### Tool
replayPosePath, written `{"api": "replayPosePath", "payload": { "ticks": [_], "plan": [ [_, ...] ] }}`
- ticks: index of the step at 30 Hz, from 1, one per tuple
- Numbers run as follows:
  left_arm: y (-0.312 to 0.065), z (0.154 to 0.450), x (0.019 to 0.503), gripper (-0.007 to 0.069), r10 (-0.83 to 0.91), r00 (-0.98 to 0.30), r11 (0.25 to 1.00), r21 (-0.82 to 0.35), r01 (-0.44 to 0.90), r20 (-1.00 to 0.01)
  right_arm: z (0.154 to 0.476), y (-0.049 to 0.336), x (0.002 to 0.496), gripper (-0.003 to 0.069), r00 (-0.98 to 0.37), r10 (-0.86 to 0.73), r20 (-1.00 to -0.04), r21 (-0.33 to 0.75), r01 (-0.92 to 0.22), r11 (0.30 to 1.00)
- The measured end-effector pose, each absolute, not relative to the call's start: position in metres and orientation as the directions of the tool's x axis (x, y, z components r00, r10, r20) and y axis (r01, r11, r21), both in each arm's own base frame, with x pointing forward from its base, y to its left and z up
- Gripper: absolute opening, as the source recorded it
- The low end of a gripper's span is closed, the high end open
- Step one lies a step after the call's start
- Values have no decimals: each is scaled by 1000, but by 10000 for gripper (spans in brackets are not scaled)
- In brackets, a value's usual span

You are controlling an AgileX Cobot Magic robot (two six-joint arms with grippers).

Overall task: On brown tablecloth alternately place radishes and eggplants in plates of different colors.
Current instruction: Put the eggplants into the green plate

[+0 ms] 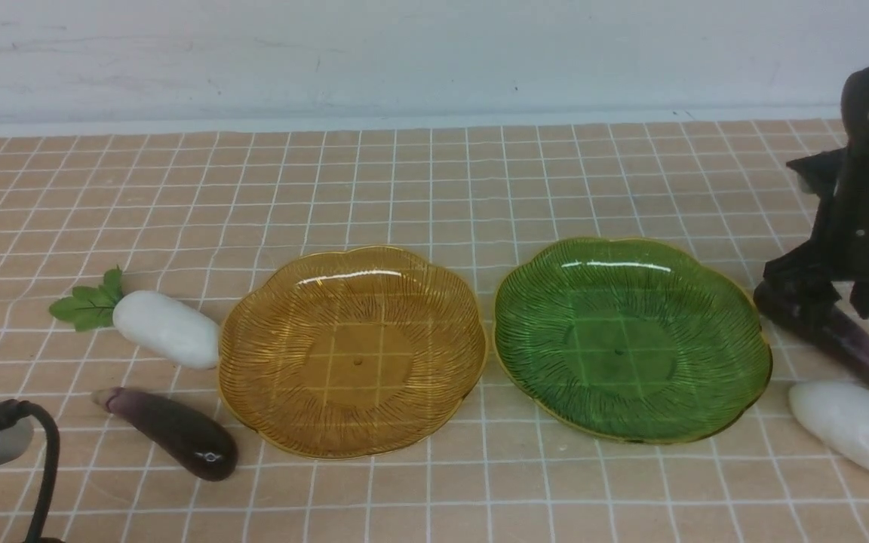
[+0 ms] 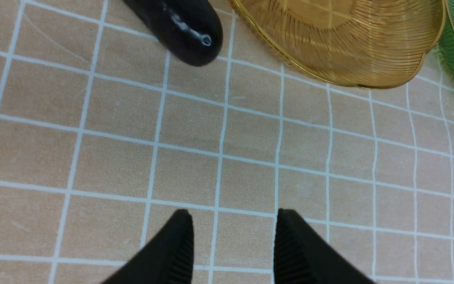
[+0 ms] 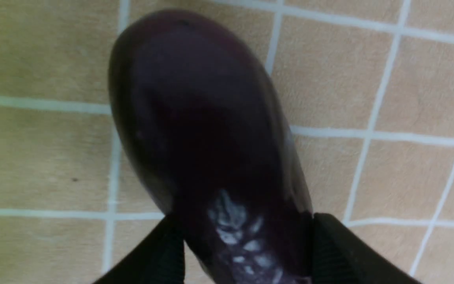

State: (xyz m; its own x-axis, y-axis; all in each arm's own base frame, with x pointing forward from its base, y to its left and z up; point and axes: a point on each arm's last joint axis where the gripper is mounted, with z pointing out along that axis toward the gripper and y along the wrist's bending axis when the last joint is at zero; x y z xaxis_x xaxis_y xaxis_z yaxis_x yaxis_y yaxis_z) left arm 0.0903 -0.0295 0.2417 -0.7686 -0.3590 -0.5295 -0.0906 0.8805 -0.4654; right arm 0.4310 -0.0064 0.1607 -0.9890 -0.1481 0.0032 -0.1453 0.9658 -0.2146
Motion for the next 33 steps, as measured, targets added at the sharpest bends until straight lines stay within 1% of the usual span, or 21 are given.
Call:
{"api": "replayPosePath", "payload": {
  "ticks": [3,6,8,10,12,13,15,18,19,22,23,25,28,31,32,33],
  "plan": [
    [-29,242,91,270,-360,-766,880,-466,-90,-533,159,-8,433,371,-983,-181,13,-225,-179,958],
    [-29,242,91,270,-362,-764,880,-467,-90,-535,165,-8,435,357,-982,-189,4,-219,-185,958],
    [-29,242,91,270,-362,-763,880,-467,-90,-536,170,-8,436,357,-984,-180,-16,-209,-172,963],
    [-29,242,91,270,-362,-763,880,-467,-90,-535,181,-6,435,356,-986,-158,-55,-173,-146,974],
    [-29,242,91,270,-363,-764,879,-469,-91,-533,210,1,429,354,-983,-125,-135,-96,-112,989],
    [-29,242,91,270,-363,-764,879,-469,-91,-533,237,8,423,354,-974,-102,-203,-24,-100,995],
    [-29,242,91,270,-364,-764,879,-468,-92,-533,271,20,414,351,-953,-80,-294,86,-109,990],
    [-29,242,91,270,-364,-763,879,-467,-91,-535,298,39,405,348,-927,-86,-365,200,-168,965],
    [-29,242,91,270,-363,-763,880,-467,-91,-535,302,47,403,348,-921,-99,-377,227,-196,954],
    [-29,242,91,270,-364,-762,880,-466,-92,-535,295,70,402,348,-917,-156,-366,254,-259,932],
    [-29,242,92,270,-363,-761,880,-465,-92,-537,276,89,403,348,-923,-213,-320,252,-300,920],
    [-29,242,93,270,-361,-763,884,-458,-96,-536,247,111,408,350,-923,-280,-264,223,-340,913],
    [-27,245,98,270,-348,-766,896,-432,-103,-540,233,120,409,395,-922,-306,-238,188,-352,917],
    [-23,254,110,275,-336,-765,914,-386,-124,-550,224,121,408,530,-933,-305,-192,144,-334,932],
    [-22,254,112,275,-330,-767,918,-376,-126,-550,224,121,408,539,-932,-308,-190,139,-336,931],
    [-19,260,122,293,-321,-760,929,-344,-136,-565,225,116,409,608,-935,-303,-184,97,-324,941]
  ]
}}
